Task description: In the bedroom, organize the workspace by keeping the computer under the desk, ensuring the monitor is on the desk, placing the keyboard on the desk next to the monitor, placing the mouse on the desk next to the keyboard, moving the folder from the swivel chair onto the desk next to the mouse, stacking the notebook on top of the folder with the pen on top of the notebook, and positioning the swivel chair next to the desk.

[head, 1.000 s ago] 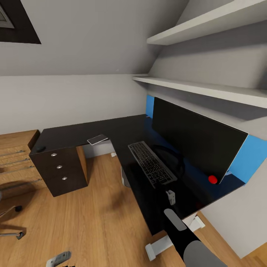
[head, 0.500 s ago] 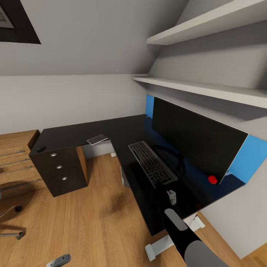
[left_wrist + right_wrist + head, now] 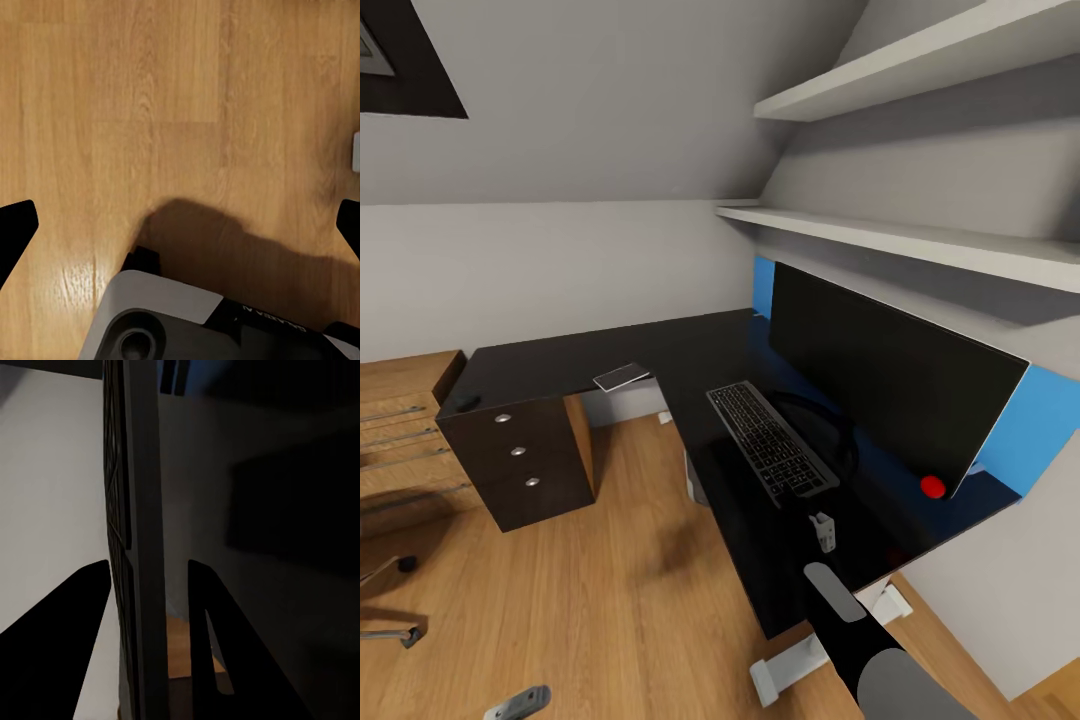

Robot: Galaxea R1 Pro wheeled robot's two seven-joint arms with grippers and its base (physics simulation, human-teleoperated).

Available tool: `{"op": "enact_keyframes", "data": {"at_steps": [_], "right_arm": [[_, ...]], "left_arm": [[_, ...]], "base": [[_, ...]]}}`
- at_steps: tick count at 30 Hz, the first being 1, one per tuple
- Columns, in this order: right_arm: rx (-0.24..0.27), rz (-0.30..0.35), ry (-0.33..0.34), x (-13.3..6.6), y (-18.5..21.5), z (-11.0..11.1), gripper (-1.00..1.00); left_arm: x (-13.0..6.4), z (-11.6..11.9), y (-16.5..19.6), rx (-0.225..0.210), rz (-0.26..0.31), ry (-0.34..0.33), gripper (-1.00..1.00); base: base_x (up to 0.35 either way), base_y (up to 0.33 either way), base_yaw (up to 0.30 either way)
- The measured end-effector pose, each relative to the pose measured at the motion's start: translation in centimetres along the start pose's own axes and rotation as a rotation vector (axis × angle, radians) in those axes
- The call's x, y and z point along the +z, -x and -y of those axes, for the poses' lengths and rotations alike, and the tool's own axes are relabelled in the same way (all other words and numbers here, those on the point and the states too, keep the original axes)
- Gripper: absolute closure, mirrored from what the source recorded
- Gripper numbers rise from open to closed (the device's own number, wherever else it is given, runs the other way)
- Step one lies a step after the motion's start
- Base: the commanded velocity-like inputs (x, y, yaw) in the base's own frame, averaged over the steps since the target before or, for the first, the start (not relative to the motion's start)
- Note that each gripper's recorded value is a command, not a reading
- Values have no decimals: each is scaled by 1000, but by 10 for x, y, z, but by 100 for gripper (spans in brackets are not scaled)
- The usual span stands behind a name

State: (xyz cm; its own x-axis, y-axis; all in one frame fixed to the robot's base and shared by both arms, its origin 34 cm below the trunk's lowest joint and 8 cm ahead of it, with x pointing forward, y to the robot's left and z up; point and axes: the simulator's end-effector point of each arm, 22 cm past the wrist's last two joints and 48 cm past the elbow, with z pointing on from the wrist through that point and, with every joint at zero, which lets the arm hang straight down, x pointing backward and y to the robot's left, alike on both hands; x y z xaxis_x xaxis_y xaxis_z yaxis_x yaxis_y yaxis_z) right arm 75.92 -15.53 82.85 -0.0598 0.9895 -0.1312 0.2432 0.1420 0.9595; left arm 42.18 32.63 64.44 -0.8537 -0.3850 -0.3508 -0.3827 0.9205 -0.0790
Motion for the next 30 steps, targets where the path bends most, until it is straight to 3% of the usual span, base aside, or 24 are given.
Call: {"op": "enact_keyframes", "data": {"at_steps": [11, 22, 30], "right_arm": [[2, -1, -2, 0, 0, 1, 100], [4, -1, -10, 0, 0, 3, 100], [2, 0, -96, -1, 2, 23, 100]], "left_arm": [[0, 0, 1, -1, 3, 0, -100], [0, 0, 0, -1, 0, -1, -100], [0, 0, 0, -1, 0, -2, -100]], "base": [[158, 0, 0], [26, 0, 0], [0, 0, 0]]}}
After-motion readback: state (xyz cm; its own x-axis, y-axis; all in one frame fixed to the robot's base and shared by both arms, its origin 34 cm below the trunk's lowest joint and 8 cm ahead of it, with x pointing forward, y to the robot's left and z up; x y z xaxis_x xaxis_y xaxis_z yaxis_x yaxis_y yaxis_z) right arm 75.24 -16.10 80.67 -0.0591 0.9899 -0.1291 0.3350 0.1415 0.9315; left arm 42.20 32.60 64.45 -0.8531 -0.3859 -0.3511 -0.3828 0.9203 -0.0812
